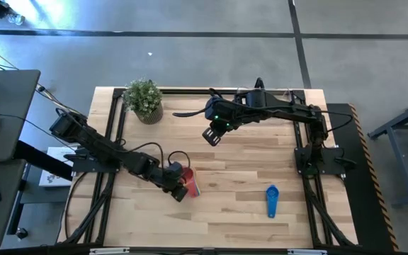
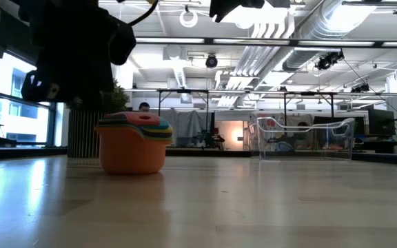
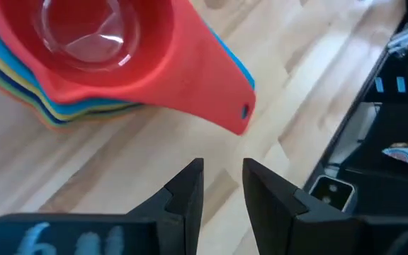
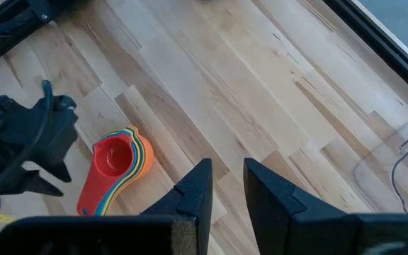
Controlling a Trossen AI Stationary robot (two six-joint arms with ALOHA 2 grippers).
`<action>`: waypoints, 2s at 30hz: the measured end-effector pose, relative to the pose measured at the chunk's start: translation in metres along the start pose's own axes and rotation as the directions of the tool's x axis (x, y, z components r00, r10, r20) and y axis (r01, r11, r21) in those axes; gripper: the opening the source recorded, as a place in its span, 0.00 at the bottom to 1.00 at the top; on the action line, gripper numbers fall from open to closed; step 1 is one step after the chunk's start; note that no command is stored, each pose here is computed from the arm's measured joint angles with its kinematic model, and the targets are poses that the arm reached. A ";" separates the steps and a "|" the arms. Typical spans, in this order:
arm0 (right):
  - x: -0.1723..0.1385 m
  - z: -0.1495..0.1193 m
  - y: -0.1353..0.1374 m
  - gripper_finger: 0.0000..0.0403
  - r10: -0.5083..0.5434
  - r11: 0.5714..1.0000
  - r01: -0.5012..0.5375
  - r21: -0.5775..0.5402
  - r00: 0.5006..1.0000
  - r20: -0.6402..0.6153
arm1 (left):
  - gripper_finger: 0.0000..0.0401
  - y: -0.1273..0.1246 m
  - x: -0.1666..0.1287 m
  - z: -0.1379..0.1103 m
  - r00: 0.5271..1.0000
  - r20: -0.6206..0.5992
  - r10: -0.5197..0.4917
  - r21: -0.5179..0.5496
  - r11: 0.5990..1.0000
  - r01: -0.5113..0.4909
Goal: Nest measuring cups in basket
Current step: Stack the red measuring cup on top of the light blue measuring cup, then stack the blue measuring cup on top of the red measuring cup
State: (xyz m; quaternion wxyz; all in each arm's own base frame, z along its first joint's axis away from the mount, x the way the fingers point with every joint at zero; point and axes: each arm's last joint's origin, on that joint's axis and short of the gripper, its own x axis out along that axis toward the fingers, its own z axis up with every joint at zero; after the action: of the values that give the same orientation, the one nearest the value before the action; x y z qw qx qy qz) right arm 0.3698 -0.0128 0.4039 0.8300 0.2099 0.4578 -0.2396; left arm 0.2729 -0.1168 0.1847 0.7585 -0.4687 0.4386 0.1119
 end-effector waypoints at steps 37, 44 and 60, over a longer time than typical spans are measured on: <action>-0.006 -0.003 -0.002 0.18 0.033 0.999 -0.034 -0.036 0.999 -0.039 | 0.22 0.003 0.014 0.017 0.999 0.022 -0.029 -0.013 0.999 0.029; -0.032 -0.010 -0.011 0.18 0.073 0.996 -0.075 -0.050 0.996 -0.042 | 0.22 -0.001 -0.012 0.028 0.995 0.070 -0.076 0.046 0.996 0.072; -0.083 -0.048 -0.014 0.18 0.029 0.999 -0.029 0.014 1.000 0.001 | 0.22 0.007 -0.096 0.063 0.945 0.282 -0.164 0.204 0.973 0.108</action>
State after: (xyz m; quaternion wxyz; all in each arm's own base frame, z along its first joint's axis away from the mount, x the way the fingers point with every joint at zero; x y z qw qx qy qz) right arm 0.2914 0.0201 0.4498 0.8321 0.2222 0.4527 -0.2308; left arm 0.2475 -0.0385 0.2656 0.8621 -0.4031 0.2947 0.0867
